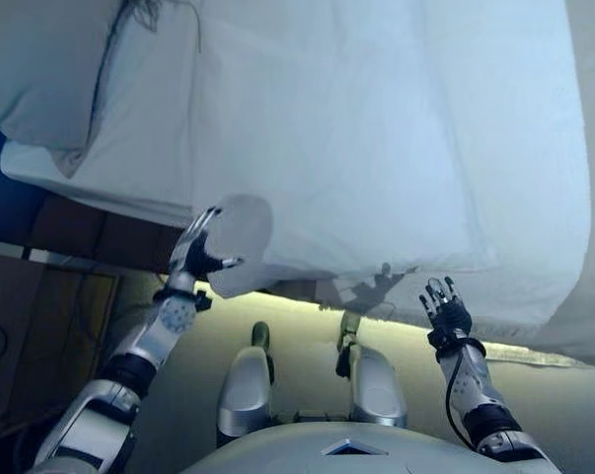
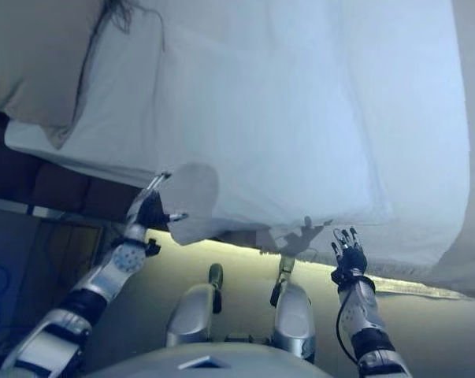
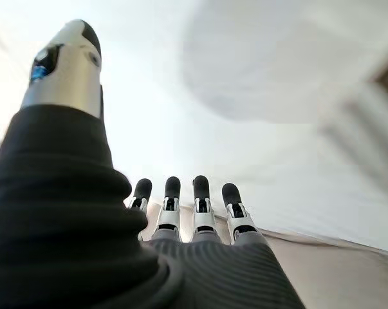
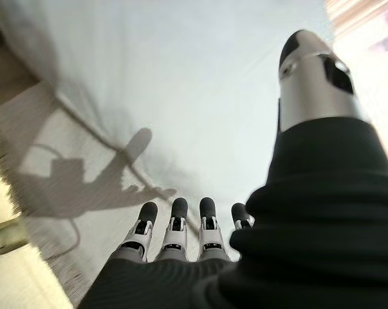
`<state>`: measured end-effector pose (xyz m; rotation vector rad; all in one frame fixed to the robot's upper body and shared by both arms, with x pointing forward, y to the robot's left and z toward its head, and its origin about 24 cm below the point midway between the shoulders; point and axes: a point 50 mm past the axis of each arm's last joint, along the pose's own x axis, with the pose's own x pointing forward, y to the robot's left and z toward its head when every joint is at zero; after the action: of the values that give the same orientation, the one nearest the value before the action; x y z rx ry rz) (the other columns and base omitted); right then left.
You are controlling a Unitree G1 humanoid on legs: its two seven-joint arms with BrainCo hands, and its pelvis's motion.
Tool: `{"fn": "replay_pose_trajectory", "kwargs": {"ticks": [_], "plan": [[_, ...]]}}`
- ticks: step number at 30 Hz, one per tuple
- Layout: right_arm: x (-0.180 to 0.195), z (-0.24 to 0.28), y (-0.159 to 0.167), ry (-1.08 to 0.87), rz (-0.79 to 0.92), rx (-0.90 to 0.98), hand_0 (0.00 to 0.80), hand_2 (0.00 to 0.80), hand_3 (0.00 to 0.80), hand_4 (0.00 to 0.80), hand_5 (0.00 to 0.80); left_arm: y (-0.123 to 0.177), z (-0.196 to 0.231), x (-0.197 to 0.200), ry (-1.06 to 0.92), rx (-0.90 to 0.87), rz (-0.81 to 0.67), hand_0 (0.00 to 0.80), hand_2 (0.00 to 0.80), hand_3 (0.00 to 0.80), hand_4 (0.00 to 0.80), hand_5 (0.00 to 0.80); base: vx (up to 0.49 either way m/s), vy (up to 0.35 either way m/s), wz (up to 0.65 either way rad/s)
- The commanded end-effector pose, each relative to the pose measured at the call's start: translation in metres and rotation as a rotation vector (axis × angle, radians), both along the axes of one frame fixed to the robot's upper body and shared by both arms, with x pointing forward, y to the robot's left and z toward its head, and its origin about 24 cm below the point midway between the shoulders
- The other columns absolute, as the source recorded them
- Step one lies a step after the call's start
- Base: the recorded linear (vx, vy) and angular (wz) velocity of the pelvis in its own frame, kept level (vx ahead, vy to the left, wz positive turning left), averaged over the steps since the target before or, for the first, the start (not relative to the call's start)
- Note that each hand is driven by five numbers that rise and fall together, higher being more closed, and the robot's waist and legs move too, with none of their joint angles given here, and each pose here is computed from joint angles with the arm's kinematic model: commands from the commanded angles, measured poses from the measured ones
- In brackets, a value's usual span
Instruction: Make the bed neatly
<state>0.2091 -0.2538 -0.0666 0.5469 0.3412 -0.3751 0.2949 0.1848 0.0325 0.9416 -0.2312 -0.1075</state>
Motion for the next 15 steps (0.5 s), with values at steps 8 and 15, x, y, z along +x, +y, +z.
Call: {"fn": "replay_pose_trajectory", "kwargs": {"ticks": [8, 15], "plan": [[0.059, 0.063, 0.022, -0.288, 0.062, -0.028, 0.000, 0.000, 0.000, 0.000, 0.000, -0.039, 0.089, 0.050, -0.426, 0.209, -0.111, 0.000, 0.000, 0.000, 0.000, 0.000, -0.134, 0.022, -0.17], [0.067, 0.082, 0.027, -0.364, 0.056, -0.023, 0.000, 0.000, 0.000, 0.000, 0.000, -0.050, 0.108, 0.060, -0.594, 0.365, -0.072, 0.000, 0.000, 0.000, 0.000, 0.000, -0.090, 0.059, -0.18]]}}
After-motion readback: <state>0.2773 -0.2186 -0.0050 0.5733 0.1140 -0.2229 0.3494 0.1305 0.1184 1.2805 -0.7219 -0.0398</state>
